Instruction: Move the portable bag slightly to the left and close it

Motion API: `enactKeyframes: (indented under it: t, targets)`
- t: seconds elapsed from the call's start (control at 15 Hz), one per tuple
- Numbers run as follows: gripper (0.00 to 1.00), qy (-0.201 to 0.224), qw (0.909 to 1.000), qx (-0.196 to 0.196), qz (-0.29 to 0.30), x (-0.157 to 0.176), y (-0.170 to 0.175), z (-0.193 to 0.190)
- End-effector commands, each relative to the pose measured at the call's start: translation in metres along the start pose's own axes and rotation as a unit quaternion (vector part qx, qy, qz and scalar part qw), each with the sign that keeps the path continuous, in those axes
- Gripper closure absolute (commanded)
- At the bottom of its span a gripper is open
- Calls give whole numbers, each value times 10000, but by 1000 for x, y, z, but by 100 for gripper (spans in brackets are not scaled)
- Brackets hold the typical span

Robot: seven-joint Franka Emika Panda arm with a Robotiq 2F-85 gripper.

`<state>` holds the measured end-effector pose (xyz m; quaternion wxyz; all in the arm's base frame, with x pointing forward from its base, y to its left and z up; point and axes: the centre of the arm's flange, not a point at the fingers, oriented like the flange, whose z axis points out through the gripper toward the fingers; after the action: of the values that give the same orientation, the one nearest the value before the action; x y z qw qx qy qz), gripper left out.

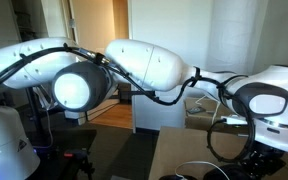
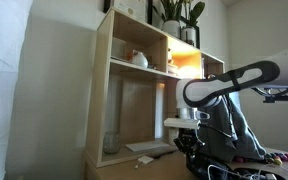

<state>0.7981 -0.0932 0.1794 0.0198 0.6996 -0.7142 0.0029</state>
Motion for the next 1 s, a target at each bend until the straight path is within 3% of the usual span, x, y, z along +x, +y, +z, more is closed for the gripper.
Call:
enactKeyframes:
  t: [0.0, 0.67, 0.93]
  targets:
    - [97, -79, 9996, 212, 186, 4, -5, -27]
    - [98, 108, 9995, -212, 189, -18, -45, -45]
    - [98, 126, 9999, -59, 95, -32, -52, -50]
